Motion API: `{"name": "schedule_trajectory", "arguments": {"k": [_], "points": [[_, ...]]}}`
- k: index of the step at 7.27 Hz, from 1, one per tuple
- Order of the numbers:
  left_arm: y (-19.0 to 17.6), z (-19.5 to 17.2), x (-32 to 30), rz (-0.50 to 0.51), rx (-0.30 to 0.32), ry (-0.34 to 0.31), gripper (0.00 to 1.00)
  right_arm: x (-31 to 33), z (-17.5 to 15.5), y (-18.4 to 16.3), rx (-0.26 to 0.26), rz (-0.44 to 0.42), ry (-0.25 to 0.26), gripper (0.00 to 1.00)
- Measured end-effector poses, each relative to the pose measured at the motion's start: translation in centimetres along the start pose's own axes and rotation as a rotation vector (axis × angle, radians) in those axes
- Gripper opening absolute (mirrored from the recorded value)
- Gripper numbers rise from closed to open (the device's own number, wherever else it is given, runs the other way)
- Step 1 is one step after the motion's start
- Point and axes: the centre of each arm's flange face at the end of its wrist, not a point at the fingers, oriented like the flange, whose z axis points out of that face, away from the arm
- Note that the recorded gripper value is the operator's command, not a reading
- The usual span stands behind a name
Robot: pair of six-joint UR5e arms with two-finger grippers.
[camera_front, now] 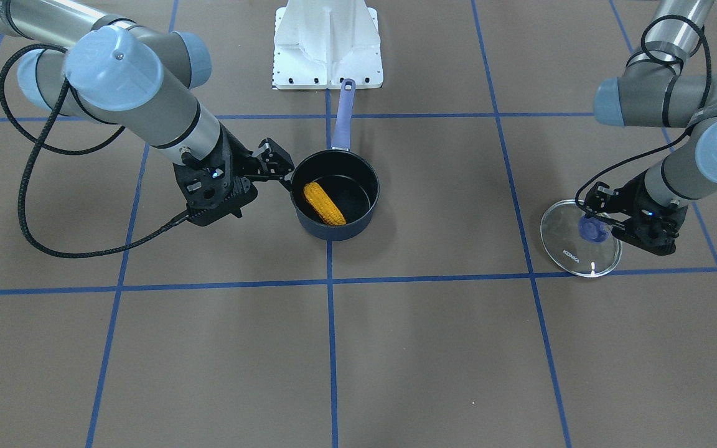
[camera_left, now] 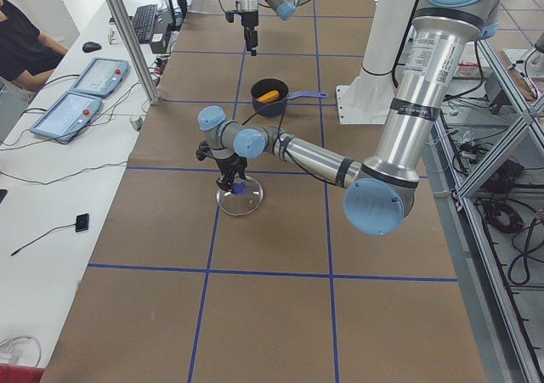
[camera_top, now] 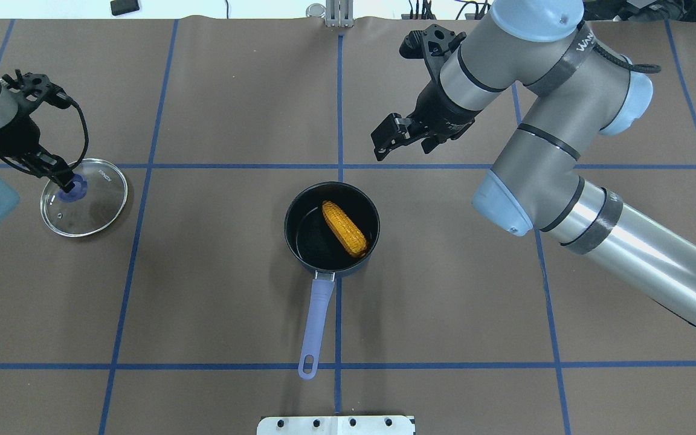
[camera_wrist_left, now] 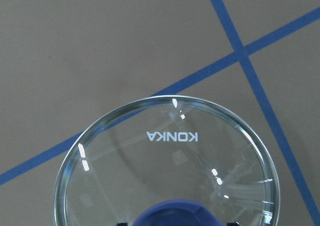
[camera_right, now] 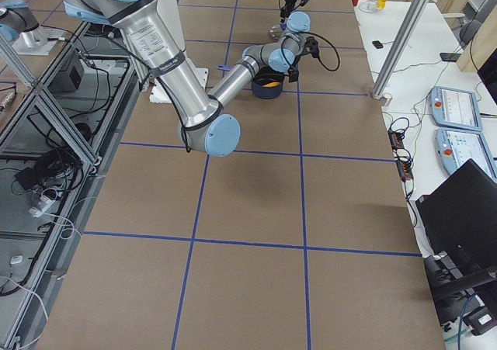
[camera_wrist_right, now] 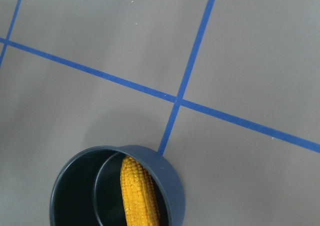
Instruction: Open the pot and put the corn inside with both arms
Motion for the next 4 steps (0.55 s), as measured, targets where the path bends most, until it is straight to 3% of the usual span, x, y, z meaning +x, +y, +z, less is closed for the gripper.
{"name": "schedule_trajectory", "arguments": {"k": [1, 4], "points": [[0.0, 0.1, 0.2, 0.002, -0.001, 0.003, 0.97, 0.7, -0.3, 0.4, 0.007, 0.003, 0.007, 1.0], [0.3, -1.7, -0.4, -0.016, 0.021, 0.091, 0.99, 4.7, -2.5, 0.2, 0.049, 0.045, 0.051, 1.0]]}}
